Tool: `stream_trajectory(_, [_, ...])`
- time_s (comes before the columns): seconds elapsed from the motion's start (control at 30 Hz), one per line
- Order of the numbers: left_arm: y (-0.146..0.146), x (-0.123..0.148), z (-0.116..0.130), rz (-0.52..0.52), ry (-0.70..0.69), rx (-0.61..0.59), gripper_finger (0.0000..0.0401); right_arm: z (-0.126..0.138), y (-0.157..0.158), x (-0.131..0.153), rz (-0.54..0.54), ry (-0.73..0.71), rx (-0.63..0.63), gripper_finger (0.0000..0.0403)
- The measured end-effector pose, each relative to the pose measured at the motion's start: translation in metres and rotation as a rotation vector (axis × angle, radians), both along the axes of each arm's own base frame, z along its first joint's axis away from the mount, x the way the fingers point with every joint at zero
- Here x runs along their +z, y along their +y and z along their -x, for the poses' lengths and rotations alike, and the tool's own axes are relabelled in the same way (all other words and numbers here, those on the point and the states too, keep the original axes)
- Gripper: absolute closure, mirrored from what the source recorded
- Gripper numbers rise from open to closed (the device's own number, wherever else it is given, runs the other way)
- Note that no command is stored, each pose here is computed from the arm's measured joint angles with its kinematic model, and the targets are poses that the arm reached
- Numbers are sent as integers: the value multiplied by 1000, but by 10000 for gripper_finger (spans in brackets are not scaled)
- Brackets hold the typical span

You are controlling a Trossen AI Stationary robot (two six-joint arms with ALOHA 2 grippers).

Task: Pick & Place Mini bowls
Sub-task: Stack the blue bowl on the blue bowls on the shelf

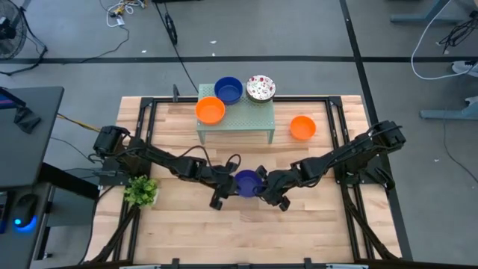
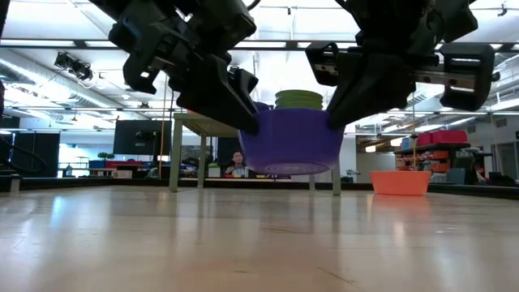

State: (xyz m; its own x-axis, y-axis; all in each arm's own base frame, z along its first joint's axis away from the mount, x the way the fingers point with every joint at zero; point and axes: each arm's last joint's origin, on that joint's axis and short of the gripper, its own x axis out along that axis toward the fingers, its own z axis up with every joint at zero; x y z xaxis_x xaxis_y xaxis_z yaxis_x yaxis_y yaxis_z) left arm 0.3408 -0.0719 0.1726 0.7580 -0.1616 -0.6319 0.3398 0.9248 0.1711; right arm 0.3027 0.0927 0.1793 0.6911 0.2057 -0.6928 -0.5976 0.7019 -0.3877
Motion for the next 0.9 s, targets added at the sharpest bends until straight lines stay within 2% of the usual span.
stream_trajectory(0.17, [-2,-1,1,1,15,-76,389,-1,0,1,-3,-17,1,392])
stream_trajectory(0.33, [-7,-1,2,6,15,-106,393,-5,2,6,-55,-69,-25,363])
stream_trajectory(0.47, [-10,-1,2,-18,2,-77,395,-10,5,20,-96,-183,-24,319])
stream_trajectory(0.63, [-18,-1,5,-32,11,-55,396,0,13,34,-120,-204,-4,267])
stream_trajectory(0.77, [-28,13,2,-75,63,-22,395,18,17,46,-210,-116,-62,250])
stream_trajectory(0.9, [-34,51,-7,-144,148,48,396,35,21,42,-291,24,-156,248])
